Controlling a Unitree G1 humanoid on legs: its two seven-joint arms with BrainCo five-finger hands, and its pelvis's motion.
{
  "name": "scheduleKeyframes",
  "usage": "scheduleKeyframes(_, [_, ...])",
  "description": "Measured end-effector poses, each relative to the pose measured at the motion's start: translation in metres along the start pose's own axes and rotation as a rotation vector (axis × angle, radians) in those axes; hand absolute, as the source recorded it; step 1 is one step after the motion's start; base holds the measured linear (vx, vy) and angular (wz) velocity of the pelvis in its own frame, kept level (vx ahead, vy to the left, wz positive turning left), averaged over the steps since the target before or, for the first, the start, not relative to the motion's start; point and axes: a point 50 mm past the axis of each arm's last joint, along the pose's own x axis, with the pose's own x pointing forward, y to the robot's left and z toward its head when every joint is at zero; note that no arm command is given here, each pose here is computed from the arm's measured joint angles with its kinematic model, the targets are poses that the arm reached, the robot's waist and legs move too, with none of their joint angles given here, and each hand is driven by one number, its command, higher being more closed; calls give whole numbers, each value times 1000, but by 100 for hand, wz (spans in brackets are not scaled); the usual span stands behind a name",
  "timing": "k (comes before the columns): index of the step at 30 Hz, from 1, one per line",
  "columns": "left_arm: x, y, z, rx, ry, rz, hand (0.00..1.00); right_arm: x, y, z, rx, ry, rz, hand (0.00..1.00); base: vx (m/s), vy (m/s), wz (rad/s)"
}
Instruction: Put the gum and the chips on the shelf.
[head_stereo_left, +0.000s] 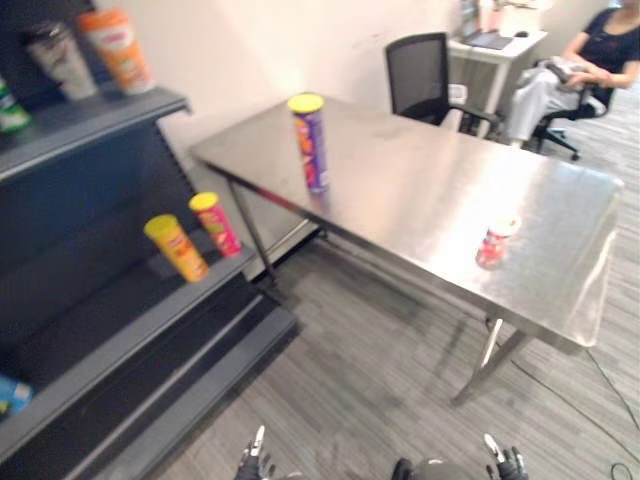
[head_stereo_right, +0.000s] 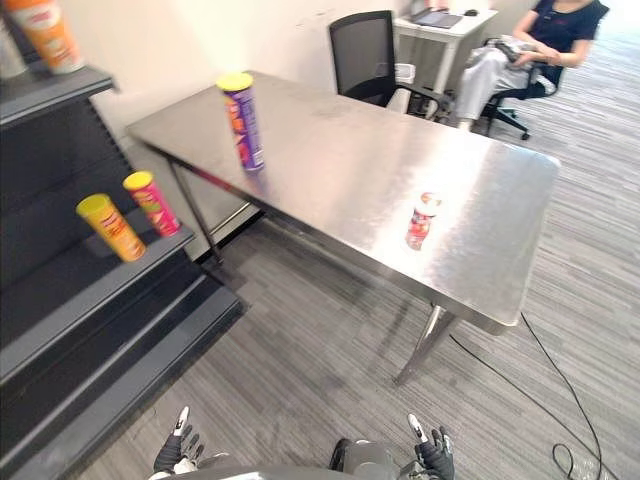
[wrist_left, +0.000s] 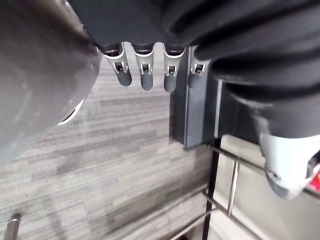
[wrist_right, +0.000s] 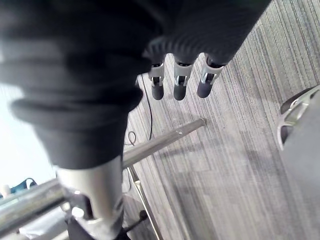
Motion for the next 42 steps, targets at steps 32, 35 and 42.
scheduleKeyframes(32, [-3,18,-11,243,176,-2,0,-7,-25,-14,4,57,-188,0,117,155,-56])
scheduleKeyframes(35, [-1,18,-9,256,183,-12,0,-2,-27,-3,20,19,-218,0,-69,-18,-5])
scheduleKeyframes(42, [-1,24,1,278,108,71,0,8,-42,57,157,-253,-367,0,28,4,-6])
